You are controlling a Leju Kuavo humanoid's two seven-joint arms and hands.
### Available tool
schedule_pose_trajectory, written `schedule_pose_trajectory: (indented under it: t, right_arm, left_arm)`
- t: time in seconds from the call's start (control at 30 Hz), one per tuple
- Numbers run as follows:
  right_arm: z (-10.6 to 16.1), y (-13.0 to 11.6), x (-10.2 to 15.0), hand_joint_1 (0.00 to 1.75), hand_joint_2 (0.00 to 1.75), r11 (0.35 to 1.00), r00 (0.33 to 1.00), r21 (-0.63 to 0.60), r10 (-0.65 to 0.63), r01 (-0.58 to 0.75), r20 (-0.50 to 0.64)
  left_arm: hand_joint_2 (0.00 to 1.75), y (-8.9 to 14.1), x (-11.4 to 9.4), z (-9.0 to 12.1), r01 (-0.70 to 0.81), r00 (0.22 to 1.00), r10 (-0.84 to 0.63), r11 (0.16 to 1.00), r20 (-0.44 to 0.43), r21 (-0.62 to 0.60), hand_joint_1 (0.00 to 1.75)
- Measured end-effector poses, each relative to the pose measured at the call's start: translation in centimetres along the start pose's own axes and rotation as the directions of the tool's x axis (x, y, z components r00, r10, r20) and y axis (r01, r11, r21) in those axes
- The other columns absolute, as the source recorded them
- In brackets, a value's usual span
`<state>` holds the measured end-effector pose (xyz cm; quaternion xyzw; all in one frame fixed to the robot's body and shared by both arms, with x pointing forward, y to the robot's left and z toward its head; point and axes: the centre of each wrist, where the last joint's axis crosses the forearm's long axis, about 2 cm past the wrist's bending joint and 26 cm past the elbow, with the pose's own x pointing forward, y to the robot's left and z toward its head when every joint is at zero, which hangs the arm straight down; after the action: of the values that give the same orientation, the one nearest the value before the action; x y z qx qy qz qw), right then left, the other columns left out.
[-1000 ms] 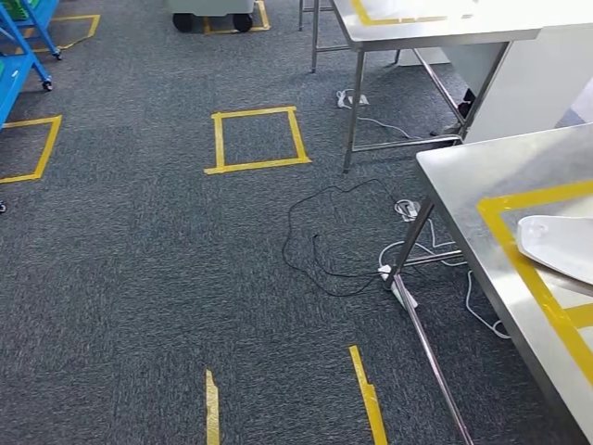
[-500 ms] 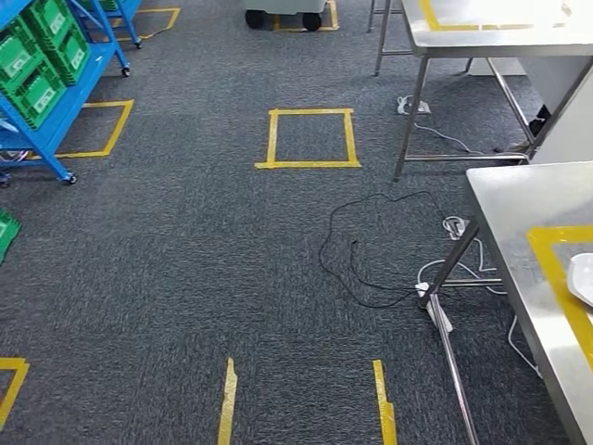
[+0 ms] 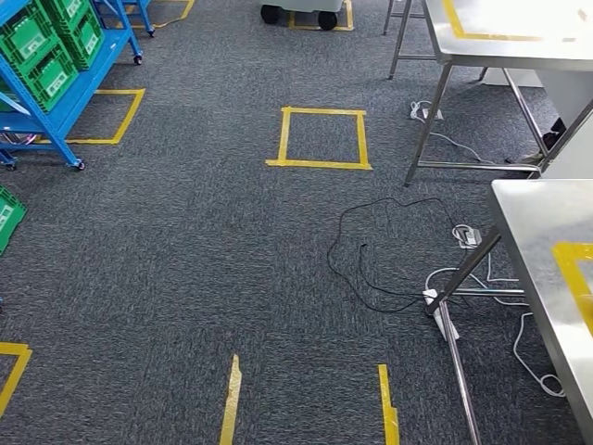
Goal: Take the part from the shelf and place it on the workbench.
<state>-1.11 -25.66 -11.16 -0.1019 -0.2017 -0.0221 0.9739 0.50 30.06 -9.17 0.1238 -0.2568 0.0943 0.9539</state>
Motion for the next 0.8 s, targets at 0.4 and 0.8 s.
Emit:
schedule_pose_trajectory:
  t: [0.4,0.8]
  right_arm:
    - [0.03,0.24,0.10,0.00,0.00,1.000,1.000,0.001,-0.008,0.008,0.005]
    - [0.42,0.27,-0.77,0.00,0.00,1.000,1.000,0.002,-0.006,0.006,-0.013]
  left_arm:
    - [0.00,-0.13,0.19,-0.08,0.017,1.000,-0.018,1.000,0.018,0.011,0.00]
    - [0.00,-0.05,0.21,-0.10,0.031,0.999,-0.031,0.999,0.028,0.018,0.00]
